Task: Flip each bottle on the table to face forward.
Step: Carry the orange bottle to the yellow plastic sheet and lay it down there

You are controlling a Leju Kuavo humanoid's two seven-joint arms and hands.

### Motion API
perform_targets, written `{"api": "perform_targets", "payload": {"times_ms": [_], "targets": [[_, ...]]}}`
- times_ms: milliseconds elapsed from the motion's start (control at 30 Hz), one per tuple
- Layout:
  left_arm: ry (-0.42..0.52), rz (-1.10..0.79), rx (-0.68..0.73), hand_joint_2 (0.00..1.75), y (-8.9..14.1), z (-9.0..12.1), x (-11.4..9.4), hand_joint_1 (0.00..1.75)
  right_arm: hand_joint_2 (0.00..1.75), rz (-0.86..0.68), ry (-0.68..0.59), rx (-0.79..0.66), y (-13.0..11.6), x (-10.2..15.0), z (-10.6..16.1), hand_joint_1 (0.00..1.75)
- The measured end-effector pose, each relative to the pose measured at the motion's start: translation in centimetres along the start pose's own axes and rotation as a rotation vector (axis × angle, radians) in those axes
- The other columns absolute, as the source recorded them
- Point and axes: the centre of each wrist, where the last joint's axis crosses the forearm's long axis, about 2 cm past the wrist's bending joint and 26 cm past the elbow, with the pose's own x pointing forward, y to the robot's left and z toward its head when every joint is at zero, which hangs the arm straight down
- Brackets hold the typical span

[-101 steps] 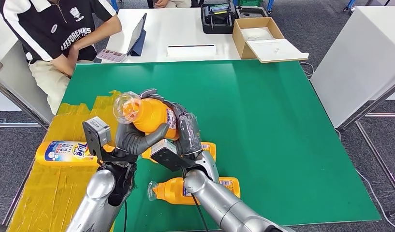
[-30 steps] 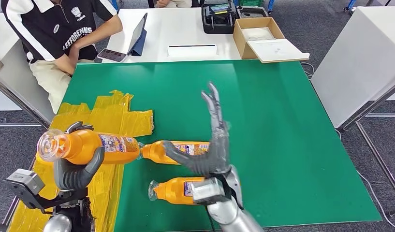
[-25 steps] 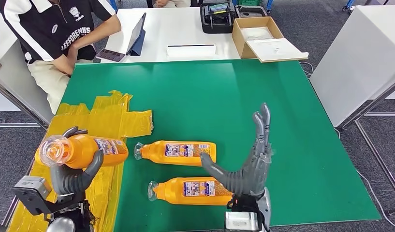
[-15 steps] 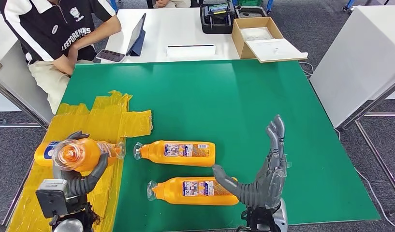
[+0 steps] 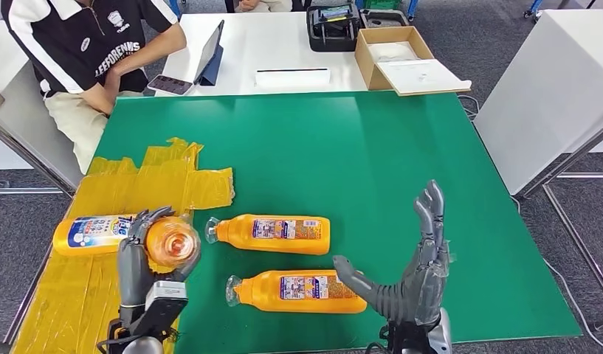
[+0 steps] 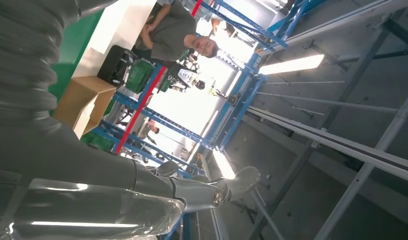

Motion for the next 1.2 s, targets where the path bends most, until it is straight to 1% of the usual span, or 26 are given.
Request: {"api": "perform_targets", "payload": {"times_ms": [167,333,600,733,833,933,1067,1200], "targets": [[-0.076,-0.15,-0.01,1.75,-1.5,-1.4,1.2,1.75,1.75,0.022,0.014,0.001,-0.5,-0.2,0.0,0.0],[-0.111,-0.189,-0.016,1.75,-2.7,-2.3,2.0,1.75,1.75,0.034,0.024,0.01,-0.9,-0.5,0.2,0.0],[-0.18,-0.314,-0.032,1.75,-3.4,-3.2,3.2,1.75,1.75,0.059,0.026,0.025,-1.1,-0.3,0.4,0.0],[-0.191,-0.351,-0.026,1.75,-3.6,-3.6,3.5,1.75,1.75,0.065,0.028,0.024,-1.1,-0.2,0.3,0.0],[-0.203,-0.415,-0.026,1.75,-3.5,-3.9,3.6,1.75,1.75,0.075,0.024,0.028,-1.2,0.1,0.4,0.0],[-0.192,-0.509,-0.019,1.75,-3.2,-4.1,3.5,1.75,1.75,0.086,0.023,0.032,-1.2,0.8,0.8,0.0],[-0.127,-0.587,0.01,1.75,-2.8,-4.6,3.2,1.75,1.75,0.094,0.031,0.032,-1.3,1.4,0.9,0.0],[-0.057,-0.638,0.037,1.75,-2.2,-5.2,1.9,1.75,1.75,0.093,0.039,0.03,-1.3,1.4,0.8,0.0]]}}
